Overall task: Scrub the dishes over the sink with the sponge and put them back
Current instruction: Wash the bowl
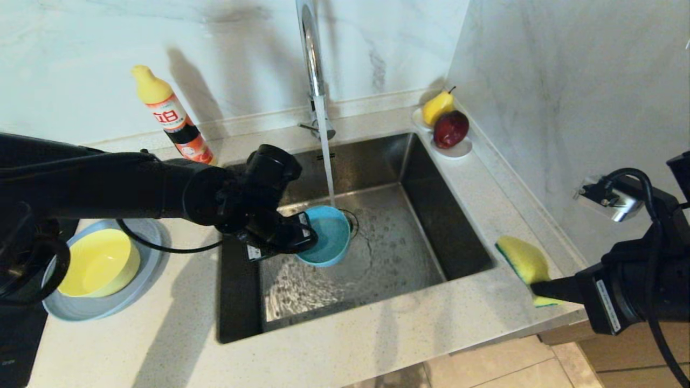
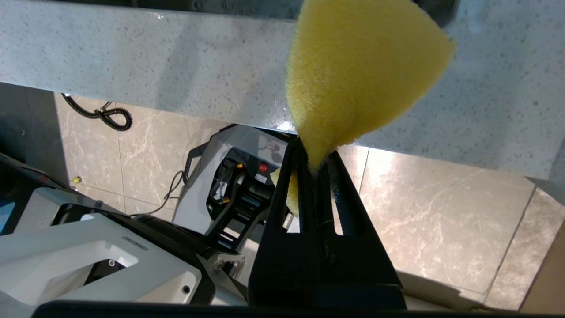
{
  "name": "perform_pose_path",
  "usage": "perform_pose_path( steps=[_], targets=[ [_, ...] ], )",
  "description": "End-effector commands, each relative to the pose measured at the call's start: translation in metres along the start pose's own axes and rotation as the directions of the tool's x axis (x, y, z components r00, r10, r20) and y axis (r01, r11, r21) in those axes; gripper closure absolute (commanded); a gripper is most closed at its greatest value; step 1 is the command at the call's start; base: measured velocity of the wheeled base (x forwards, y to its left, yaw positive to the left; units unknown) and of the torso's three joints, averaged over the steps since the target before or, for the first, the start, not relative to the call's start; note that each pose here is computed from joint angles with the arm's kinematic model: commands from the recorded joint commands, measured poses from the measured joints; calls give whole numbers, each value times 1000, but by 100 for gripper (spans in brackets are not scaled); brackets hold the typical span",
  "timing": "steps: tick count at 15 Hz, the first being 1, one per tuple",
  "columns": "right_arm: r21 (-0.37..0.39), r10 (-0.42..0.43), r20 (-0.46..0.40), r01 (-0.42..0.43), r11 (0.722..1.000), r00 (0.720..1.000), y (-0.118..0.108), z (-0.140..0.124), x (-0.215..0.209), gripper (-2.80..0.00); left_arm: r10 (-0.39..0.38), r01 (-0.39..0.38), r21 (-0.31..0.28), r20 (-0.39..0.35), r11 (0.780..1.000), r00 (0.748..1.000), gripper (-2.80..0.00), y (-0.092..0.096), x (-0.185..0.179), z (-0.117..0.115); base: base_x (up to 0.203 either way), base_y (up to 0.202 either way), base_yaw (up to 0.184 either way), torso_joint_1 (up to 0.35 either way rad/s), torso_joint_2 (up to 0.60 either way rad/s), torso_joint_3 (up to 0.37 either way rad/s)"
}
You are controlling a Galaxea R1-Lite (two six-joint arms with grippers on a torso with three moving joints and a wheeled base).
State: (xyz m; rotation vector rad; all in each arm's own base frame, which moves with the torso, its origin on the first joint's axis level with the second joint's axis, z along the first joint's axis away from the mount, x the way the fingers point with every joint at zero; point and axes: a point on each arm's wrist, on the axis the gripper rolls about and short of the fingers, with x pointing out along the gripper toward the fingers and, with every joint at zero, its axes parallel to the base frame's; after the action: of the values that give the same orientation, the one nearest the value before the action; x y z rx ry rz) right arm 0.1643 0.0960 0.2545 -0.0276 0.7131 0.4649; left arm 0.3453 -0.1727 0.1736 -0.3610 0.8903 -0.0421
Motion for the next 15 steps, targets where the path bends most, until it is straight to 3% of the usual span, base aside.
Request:
perform_pose_path(
  steps=[1,8,15],
  targets=[
    [1,1,-3,-1,1000,1000,0,-1,0,0,12,-12,9,11,1000,1000,0,-8,12,-3,0,0,0,0,0,0],
    [2,0,-14,0,1000,1000,0,-4,1,0,64,-59,-62,96,996,993,0,-18,29,9,0,0,0,0,0,0],
    [3,4,-30,-4,1000,1000,-1,-7,4,0,45,-22,-149,152,989,987,0,-26,42,32,0,0,0,0,0,0]
  ],
)
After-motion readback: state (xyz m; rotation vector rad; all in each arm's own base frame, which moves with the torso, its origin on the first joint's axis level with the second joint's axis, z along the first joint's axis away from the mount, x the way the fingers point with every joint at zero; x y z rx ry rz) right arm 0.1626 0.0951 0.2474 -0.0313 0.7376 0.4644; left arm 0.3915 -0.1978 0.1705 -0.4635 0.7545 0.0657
